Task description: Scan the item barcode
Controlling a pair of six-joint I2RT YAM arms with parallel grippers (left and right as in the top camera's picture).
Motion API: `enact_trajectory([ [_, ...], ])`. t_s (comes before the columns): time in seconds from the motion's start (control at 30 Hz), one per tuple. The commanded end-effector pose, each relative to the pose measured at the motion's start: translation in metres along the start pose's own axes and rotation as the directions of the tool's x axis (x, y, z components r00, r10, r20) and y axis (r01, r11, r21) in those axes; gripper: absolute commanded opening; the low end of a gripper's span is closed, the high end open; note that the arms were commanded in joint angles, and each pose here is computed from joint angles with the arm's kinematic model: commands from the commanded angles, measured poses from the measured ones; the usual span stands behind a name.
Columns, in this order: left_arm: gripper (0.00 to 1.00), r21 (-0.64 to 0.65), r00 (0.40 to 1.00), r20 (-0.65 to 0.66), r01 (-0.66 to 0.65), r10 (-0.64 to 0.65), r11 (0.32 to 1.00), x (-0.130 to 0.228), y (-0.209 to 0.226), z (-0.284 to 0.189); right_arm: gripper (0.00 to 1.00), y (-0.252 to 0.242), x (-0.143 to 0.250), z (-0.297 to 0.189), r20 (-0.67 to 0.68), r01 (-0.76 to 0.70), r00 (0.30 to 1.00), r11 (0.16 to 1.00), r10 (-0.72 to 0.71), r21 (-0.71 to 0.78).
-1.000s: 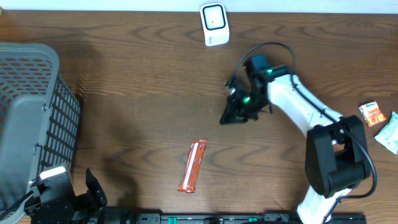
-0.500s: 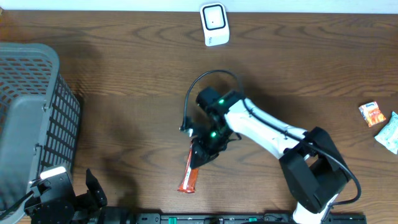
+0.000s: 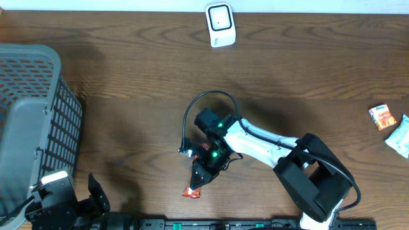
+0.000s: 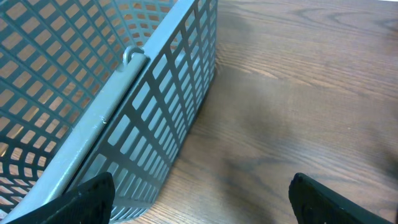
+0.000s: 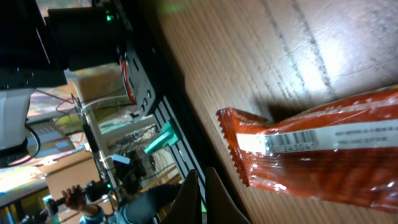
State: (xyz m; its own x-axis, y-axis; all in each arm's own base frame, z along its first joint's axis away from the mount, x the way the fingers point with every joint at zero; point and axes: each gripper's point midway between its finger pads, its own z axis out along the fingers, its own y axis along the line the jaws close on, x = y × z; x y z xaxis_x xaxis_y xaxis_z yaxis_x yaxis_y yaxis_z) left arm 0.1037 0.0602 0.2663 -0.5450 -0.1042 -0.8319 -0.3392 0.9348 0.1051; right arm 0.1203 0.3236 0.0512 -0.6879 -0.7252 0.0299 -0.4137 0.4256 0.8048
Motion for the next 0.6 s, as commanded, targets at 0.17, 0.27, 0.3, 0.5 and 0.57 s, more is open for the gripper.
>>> enact_trajectory([
  [0.17, 0.90, -0.006, 1.000, 0.003, 0.010, -0.010, 1.000, 0.001, 0.001, 0.000, 0.01, -0.013, -0.013, 0.012, 0.023, -0.101, 0.995, 0.995, 0.101, -0.007],
  [0.27, 0.90, -0.006, 1.000, 0.003, 0.010, -0.010, 1.000, 0.001, 0.001, -0.001, 0.01, -0.028, -0.016, 0.024, 0.012, -0.157, 0.987, 0.988, 0.157, -0.007],
  [0.3, 0.90, -0.006, 1.000, 0.003, 0.010, -0.010, 1.000, 0.001, 0.001, 0.000, 0.01, -0.034, -0.014, 0.029, -0.003, -0.182, 0.983, 0.983, 0.182, -0.004],
  [0.5, 0.90, -0.006, 1.000, 0.000, 0.009, -0.009, 1.000, 0.001, 0.001, -0.001, 0.01, -0.080, 0.003, 0.051, -0.054, -0.281, 0.956, 0.952, 0.289, 0.122],
  [0.57, 0.90, -0.006, 1.000, 0.000, 0.008, -0.008, 1.000, 0.002, 0.001, 0.000, 0.01, -0.084, 0.001, 0.047, -0.038, -0.290, 0.954, 0.945, 0.299, 0.149],
])
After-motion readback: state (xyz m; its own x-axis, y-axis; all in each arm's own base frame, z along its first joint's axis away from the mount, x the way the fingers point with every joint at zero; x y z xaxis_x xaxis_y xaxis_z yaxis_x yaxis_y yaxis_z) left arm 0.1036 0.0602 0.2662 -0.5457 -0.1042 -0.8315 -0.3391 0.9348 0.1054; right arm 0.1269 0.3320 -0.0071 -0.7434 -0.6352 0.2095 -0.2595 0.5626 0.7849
